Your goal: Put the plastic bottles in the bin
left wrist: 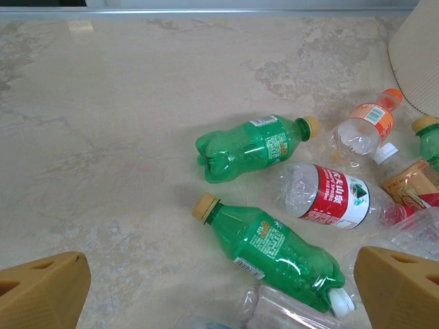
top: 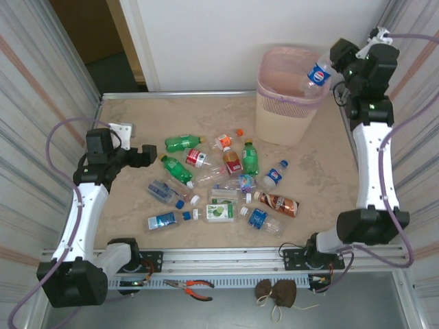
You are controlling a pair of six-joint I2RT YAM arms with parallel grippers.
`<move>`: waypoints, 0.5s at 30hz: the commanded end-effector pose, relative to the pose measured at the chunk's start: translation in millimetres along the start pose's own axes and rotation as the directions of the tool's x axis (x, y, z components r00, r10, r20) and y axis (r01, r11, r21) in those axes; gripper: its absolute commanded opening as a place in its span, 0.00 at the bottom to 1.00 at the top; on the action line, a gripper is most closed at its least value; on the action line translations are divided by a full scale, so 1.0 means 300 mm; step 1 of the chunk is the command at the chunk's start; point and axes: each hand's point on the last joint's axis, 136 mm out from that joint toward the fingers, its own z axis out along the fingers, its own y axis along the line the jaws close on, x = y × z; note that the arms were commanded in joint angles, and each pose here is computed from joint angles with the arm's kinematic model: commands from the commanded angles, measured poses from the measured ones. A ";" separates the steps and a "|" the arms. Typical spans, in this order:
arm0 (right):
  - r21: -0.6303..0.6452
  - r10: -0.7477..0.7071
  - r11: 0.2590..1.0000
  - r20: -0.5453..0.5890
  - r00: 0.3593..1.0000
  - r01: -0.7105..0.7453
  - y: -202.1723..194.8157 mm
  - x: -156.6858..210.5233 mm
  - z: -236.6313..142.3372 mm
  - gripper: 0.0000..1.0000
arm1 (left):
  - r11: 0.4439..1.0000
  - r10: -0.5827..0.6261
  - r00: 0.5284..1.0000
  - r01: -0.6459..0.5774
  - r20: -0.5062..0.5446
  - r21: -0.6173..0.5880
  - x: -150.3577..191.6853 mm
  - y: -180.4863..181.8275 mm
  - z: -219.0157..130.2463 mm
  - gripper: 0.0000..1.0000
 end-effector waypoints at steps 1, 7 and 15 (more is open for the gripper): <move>-0.056 -0.028 0.998 0.056 0.998 0.031 0.050 -0.021 0.099 0.25 | 1.000 0.003 1.000 -0.004 0.019 0.010 -0.010 -0.002 -0.003 0.99; -0.106 -0.040 0.994 -0.020 0.999 0.038 0.079 0.079 0.275 0.24 | 1.000 -0.004 1.000 0.004 0.012 0.021 -0.004 -0.005 0.007 0.99; -0.111 -0.107 0.990 -0.215 0.971 0.085 0.058 0.375 0.464 0.23 | 1.000 -0.014 1.000 0.013 0.002 0.027 0.012 -0.008 0.014 0.99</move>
